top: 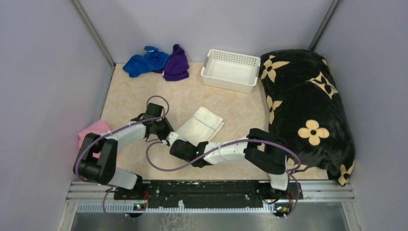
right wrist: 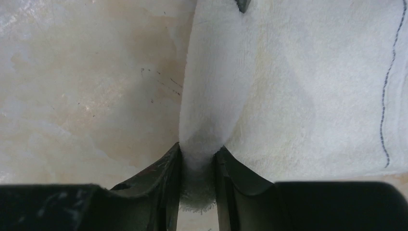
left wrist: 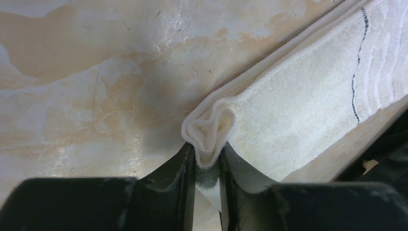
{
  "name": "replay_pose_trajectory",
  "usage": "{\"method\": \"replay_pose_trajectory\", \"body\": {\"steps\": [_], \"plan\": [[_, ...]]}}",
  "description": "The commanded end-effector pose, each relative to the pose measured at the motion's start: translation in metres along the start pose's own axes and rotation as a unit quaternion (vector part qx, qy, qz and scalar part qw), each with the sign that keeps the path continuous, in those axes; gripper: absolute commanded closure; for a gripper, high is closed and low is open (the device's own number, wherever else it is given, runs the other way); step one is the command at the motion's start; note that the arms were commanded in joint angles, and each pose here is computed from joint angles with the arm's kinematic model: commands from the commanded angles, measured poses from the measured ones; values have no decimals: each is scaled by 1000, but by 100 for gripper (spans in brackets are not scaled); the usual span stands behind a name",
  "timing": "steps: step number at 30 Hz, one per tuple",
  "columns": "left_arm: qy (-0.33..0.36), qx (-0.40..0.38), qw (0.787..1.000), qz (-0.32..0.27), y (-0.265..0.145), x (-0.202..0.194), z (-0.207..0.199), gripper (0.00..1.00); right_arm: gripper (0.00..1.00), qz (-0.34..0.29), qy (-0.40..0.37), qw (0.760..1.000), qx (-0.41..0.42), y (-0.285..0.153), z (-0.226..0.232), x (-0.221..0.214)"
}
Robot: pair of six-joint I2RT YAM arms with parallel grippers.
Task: Roll the towels
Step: Roll the towel at the center of the board.
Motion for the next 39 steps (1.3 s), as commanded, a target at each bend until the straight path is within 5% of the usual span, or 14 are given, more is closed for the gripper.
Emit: {"method": "replay_pose_trajectory", "body": {"steps": [1,4,9,18,28,33,39], "plan": [[9,7,1000,-4,2,2,-1,69,79,16,-20,1000,11,5,13,-7],[12,-3,1000,-14,-4,5,-6,58,96,4,11,998,58,1,15,-7],[22,-28,998,-53,-25,10,-10,41,99,-48,128,965,223,-9,15,3],[16,-105,991,-84,-55,-3,0,27,99,-120,305,824,461,-16,-5,14],[-2,-166,985,-50,-45,-20,6,25,98,-130,491,671,540,-3,-40,-15],[-3,-164,986,-34,-32,-18,3,29,96,-112,520,656,535,4,-37,-28],[-19,-99,995,-12,-10,-17,18,48,86,-79,522,691,494,13,-36,-37]]}}
Point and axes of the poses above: each gripper's point midway between its finger pads, its own y axis out along the fingers, its own z axis along the line the jaws close on, x = y × z, the point moved 5 cm from there along -y, back along the fingers, and after that the axes turned 8 degrees about -y, right-handed, at the moved point
